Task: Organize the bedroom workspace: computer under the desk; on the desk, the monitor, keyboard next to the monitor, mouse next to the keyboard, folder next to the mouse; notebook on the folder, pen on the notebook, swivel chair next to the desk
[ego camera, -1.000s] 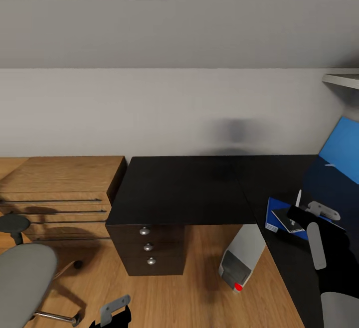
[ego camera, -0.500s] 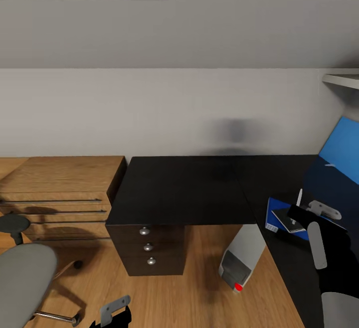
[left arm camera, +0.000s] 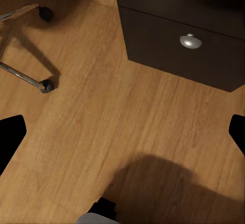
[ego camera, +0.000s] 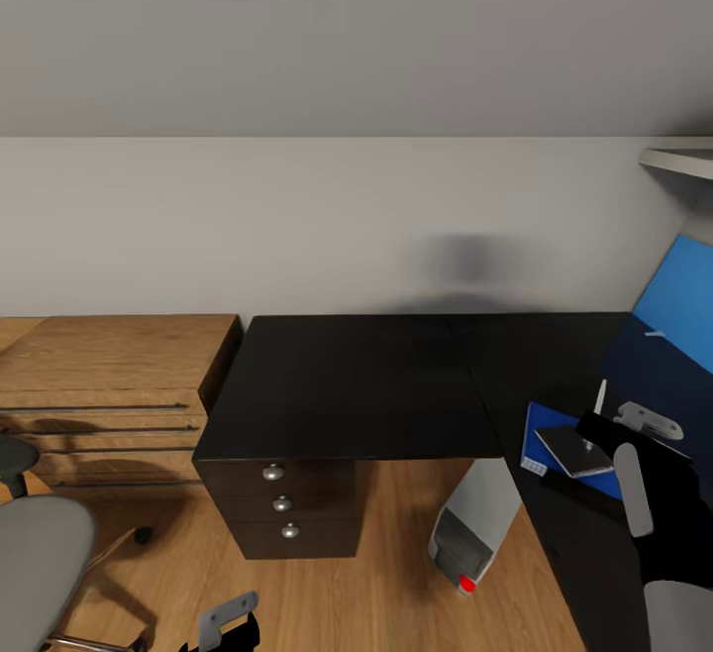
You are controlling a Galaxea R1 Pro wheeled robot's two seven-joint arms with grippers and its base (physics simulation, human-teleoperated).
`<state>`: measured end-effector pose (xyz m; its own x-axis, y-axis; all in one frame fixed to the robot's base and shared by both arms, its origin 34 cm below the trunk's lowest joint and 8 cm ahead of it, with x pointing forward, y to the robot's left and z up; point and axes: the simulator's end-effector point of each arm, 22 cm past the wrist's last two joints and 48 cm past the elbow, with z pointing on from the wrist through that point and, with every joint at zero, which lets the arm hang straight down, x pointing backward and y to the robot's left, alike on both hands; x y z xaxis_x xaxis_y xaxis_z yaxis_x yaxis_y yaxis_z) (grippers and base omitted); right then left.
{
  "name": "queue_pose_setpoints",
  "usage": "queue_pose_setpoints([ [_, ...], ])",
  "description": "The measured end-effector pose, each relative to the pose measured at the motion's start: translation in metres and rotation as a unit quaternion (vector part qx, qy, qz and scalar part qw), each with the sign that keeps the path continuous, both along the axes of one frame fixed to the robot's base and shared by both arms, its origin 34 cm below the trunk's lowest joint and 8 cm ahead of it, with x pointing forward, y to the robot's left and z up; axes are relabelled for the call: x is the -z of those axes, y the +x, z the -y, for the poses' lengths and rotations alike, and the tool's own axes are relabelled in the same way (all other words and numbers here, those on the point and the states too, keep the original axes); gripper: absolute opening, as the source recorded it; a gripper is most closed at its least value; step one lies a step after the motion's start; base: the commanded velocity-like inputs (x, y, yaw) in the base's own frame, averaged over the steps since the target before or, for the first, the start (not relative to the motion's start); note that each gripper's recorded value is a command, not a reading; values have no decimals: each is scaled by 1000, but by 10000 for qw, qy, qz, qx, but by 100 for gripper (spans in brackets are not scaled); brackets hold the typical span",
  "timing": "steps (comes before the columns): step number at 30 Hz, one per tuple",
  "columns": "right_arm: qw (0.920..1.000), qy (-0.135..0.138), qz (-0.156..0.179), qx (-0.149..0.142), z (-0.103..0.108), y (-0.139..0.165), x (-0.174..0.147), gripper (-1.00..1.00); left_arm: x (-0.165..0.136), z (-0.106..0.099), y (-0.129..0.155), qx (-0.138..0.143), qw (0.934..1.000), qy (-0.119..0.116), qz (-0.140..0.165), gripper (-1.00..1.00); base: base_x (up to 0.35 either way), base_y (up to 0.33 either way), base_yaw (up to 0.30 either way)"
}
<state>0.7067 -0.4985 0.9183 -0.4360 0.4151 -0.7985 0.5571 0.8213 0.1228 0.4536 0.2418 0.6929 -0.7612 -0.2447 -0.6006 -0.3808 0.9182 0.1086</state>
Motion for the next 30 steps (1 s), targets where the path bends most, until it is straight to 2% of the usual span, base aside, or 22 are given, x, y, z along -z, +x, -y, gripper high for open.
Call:
queue_pose_setpoints([
  [2, 9998, -27, -178, 41, 11, -6, 12, -100, 0, 0, 0, 1, 10000, -2, -3, 100, 15, -14, 0],
  [7, 9991, 8, -428, 78, 19, -14, 34, -100, 0, 1, 0, 7, 10000, -1, -3, 100, 7, -6, 0],
  [18, 9988, -64, -467, 127, 23, -16, 49, -100, 0, 1, -1, 23, 10000, 9, -7, 100, 4, -1, 0],
  [25, 9985, -219, -474, 146, 28, -15, 49, -100, 1, 3, -1, 42, 10000, 5, -11, 100, 179, 0, 0],
  [30, 9982, -157, -565, 151, 26, -15, 58, -100, 2, 3, -2, 45, 10000, 9, -26, 100, 27, 0, 0],
])
